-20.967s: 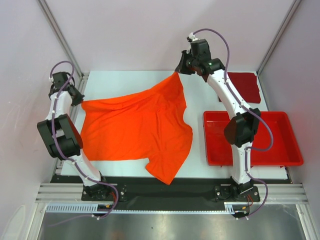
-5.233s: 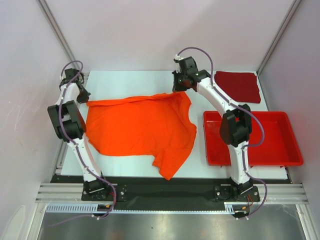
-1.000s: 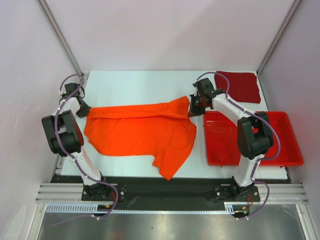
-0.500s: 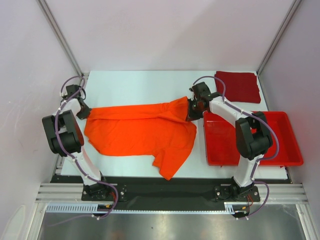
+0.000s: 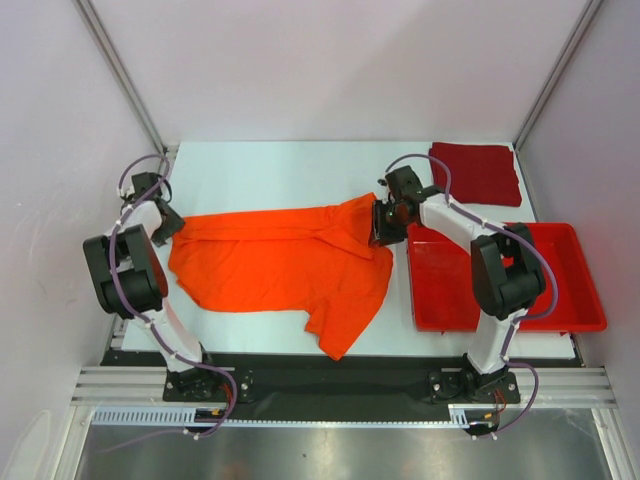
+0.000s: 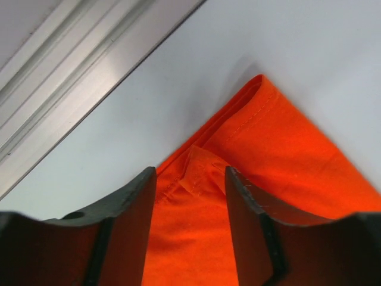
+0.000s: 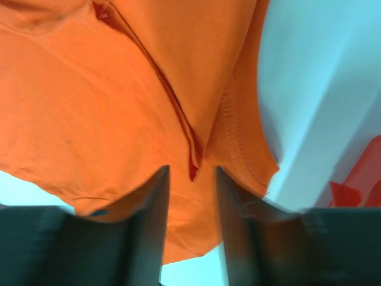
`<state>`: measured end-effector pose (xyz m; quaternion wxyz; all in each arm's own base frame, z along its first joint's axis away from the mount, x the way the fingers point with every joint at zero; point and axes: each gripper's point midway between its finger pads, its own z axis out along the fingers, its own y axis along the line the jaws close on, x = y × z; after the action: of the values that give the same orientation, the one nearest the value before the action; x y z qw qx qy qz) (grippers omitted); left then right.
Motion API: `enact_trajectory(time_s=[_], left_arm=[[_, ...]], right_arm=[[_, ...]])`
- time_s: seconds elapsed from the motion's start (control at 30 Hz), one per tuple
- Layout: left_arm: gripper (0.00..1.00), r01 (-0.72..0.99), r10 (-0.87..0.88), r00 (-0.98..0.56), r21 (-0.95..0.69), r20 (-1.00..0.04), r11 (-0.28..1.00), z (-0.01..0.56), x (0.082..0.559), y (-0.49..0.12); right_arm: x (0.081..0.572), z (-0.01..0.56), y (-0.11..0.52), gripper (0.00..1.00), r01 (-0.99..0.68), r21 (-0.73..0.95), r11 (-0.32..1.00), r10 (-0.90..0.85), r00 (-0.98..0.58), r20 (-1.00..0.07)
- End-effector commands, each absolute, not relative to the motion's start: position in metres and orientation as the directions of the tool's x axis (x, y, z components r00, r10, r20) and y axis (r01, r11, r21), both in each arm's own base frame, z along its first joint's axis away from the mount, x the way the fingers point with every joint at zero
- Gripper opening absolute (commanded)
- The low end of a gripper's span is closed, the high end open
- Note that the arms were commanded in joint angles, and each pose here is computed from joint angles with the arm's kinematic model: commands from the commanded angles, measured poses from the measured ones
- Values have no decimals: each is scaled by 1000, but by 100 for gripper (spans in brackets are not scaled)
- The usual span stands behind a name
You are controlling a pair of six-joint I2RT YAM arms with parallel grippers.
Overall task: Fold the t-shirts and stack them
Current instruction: Fold the tshirt
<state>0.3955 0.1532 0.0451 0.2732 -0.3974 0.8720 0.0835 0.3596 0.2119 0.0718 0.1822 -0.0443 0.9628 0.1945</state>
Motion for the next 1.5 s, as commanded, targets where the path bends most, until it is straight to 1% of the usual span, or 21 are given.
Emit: enact_trajectory(time_s=[0.0,0.07,0.1,0.13,0.17,0.2,0.23,0.27,0.3,0.33,0.37,0.4,0.43,0.47,0.5,0.57,0.63,0.7,1.07,1.17,1.47], left_arm=[[56,-759,-633,-419,-131,-651,638,94,404,161],[57,-770,-633,-368,-158,-681,618,108,401,164],[55,-771,-639,-349,-178,-686,612,113,401,163],[53,-758,-633,-324,-207,-703,618,122,405,162],[50,-732,-639,-326,-242,-697,637,124,412,156],[44,-708,-638,-323,-269,-699,653,127,419,154],[42,-688,-642,-336,-286,-689,667,125,430,152],[39,-660,-654,-358,-315,-666,682,123,437,145],[33,-653,-660,-378,-318,-649,687,120,441,142],[31,-631,-660,-380,-340,-648,697,126,452,140],[31,-625,-667,-402,-345,-628,701,117,457,137],[31,-627,-673,-409,-346,-616,698,111,459,136],[31,-629,-677,-405,-350,-614,694,114,464,138],[30,-636,-684,-426,-342,-592,692,100,466,138],[27,-640,-687,-443,-333,-575,692,94,466,137],[26,-643,-688,-453,-327,-567,692,90,472,138],[17,-638,-694,-475,-332,-541,695,79,477,136],[13,-638,-700,-493,-332,-516,694,66,479,133],[8,-693,-724,-550,-255,-417,674,25,475,136],[8,-702,-731,-540,-257,-417,664,24,475,137],[9,-706,-734,-546,-250,-405,663,16,473,136]], right_arm=[[388,114,211,45,-187,389,902,30,-872,-489],[416,128,207,52,-163,397,903,83,-841,-535],[427,130,208,53,-153,400,904,97,-837,-539],[437,115,210,53,-139,397,907,96,-850,-518],[443,108,211,53,-131,390,911,89,-862,-499],[465,128,218,53,-149,397,906,100,-834,-542],[472,109,220,53,-134,392,910,94,-855,-510],[481,110,222,53,-136,394,909,96,-852,-515],[495,123,228,53,-153,401,903,102,-832,-546],[504,120,229,54,-154,398,904,99,-830,-548],[505,100,228,54,-129,387,913,93,-858,-505],[521,112,230,55,-138,390,910,102,-839,-534],[525,108,231,56,-134,388,912,100,-843,-528],[526,87,228,57,-110,379,919,97,-868,-488],[531,86,227,57,-103,380,919,104,-868,-486],[540,88,228,58,-100,381,919,109,-864,-491],[544,79,225,58,-86,378,922,116,-870,-480],[547,76,221,57,-72,378,923,129,-867,-481],[542,73,207,56,-50,372,927,139,-875,-464],[543,66,210,55,-46,393,918,147,-883,-446],[552,58,219,43,-17,446,895,201,-878,-435]])
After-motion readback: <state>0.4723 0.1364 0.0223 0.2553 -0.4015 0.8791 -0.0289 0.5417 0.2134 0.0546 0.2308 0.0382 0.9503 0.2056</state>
